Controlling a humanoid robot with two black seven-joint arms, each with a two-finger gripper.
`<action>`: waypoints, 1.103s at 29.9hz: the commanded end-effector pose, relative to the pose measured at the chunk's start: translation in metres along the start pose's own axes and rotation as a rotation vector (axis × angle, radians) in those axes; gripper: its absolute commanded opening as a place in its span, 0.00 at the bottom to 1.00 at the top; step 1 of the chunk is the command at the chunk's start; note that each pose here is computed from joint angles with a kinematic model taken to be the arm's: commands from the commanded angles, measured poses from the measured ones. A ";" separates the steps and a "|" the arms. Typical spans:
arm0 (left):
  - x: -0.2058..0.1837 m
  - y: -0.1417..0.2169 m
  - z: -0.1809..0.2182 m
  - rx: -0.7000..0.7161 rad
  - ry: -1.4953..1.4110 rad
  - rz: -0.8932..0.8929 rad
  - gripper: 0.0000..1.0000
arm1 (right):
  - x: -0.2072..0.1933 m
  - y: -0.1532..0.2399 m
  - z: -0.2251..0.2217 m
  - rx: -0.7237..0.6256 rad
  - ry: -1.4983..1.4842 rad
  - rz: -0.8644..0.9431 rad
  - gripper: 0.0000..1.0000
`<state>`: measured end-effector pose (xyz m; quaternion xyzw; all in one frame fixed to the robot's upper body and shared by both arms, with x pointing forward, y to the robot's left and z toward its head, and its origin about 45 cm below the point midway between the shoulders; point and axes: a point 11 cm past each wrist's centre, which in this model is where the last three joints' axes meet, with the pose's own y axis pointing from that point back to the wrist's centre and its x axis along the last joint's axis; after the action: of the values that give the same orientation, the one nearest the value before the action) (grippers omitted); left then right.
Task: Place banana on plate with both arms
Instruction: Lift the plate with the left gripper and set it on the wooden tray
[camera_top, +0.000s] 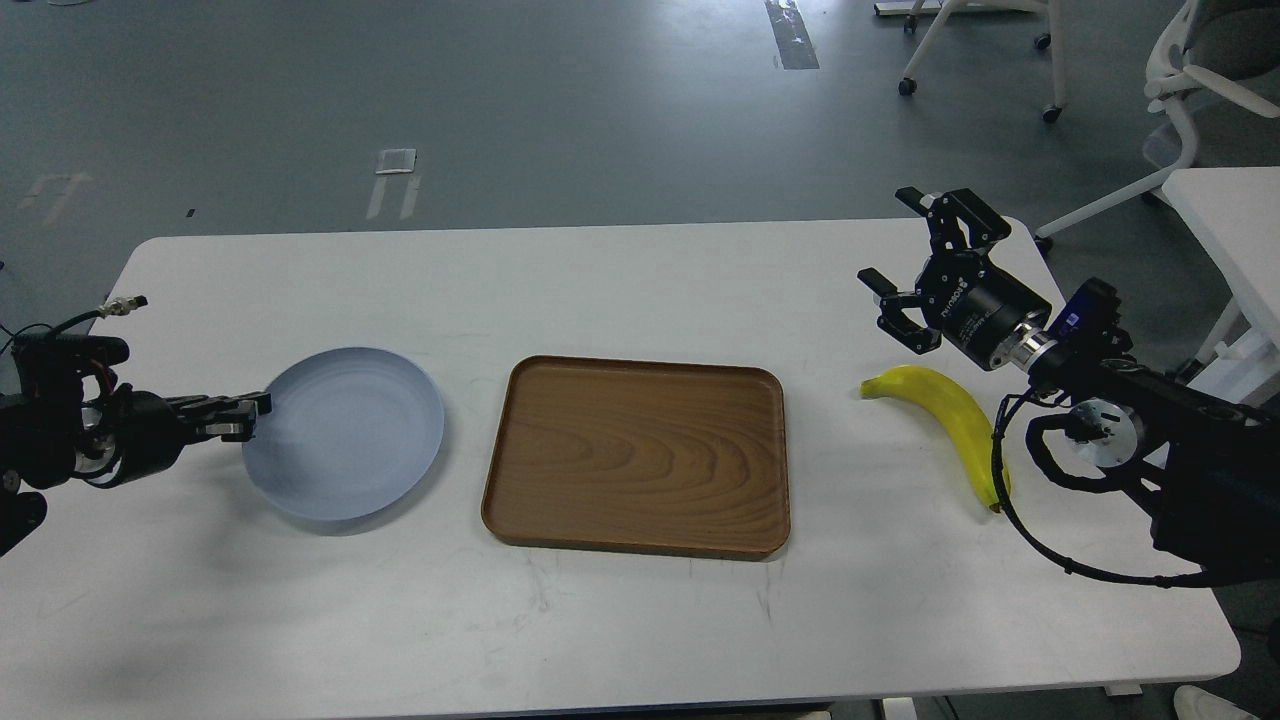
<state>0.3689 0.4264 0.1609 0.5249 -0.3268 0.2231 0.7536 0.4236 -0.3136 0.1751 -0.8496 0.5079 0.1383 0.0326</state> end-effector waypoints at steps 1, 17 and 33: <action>0.036 -0.009 0.047 -0.127 -0.052 0.020 0.00 | 0.001 0.000 0.000 -0.001 0.002 0.001 1.00; 0.026 -0.080 0.173 -0.371 -0.165 -0.130 0.00 | 0.002 0.003 0.001 -0.007 0.004 0.005 1.00; 0.004 -0.121 0.197 -0.349 -0.117 -0.161 0.00 | 0.013 0.012 0.000 -0.016 0.019 0.027 1.00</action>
<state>0.4037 0.2064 0.1372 0.4240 -0.3640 0.0714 0.8262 0.4208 -0.3246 0.1739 -0.8463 0.5146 0.1357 0.0232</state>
